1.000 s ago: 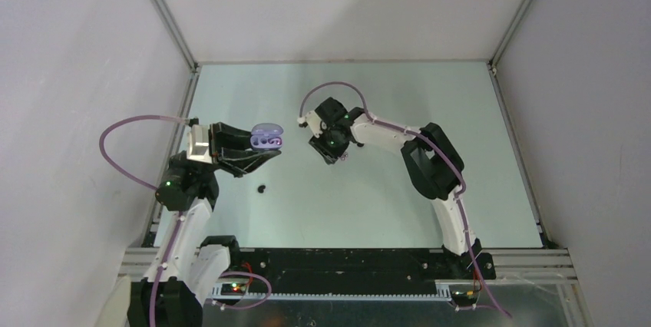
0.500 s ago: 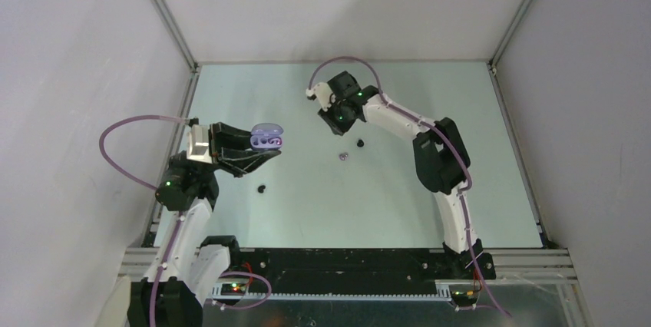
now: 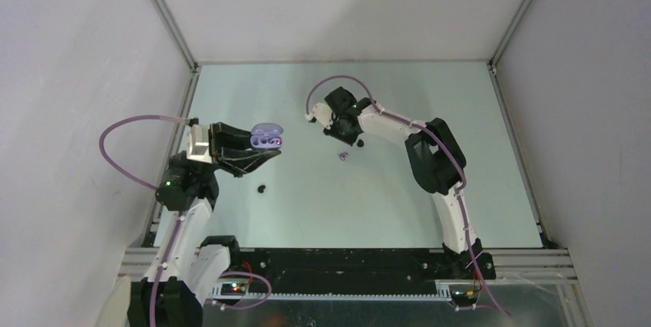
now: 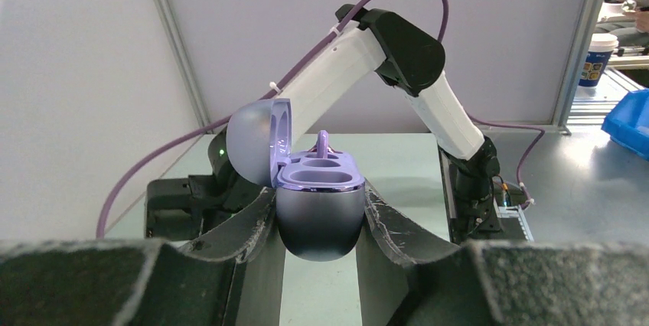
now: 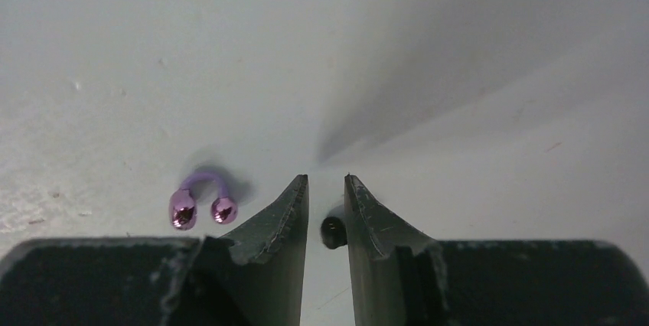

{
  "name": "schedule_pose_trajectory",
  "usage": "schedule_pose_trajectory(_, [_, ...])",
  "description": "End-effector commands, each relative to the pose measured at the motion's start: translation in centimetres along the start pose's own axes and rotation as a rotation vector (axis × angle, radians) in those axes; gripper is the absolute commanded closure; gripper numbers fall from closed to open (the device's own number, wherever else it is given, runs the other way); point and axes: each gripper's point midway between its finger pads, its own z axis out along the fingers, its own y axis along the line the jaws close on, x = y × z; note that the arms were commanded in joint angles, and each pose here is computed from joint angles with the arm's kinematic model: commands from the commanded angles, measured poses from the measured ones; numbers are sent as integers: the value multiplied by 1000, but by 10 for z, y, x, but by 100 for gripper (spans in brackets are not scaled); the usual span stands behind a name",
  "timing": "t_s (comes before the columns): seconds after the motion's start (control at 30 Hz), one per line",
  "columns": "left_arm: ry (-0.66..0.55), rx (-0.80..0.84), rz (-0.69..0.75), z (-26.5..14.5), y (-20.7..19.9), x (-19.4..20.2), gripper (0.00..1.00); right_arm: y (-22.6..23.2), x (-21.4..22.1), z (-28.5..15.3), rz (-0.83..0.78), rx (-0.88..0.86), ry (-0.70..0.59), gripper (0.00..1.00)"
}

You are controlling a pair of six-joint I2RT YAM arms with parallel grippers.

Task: Insert the wireless bluetooth earbuds into the charging case
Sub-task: Pick up the earbud from the center of the board.

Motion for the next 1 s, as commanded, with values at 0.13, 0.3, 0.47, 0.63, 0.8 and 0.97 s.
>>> schedule_pose_trajectory(0.13, [-19,-1,51,-1,-2,-7,100,30,23,9,-125,-45,82,72])
schedule_pose_trajectory(0.3, [-18,-1,51,-1,-2,-6,100,45,29,1,-143,-89,83,72])
schedule_pose_trajectory(0.47, [-20,-2,50,0,-2,-7,100,59,40,-5,-165,-119,118,73])
schedule_pose_trajectory(0.63, [-19,-1,53,0,-2,-7,100,74,40,-12,-175,-160,97,73])
schedule_pose_trajectory(0.8, [-19,0,52,0,-2,-7,100,84,32,-12,-188,-181,74,73])
schedule_pose_trajectory(0.97, [-19,0,52,0,-3,-8,100,99,29,-17,-192,-216,73,73])
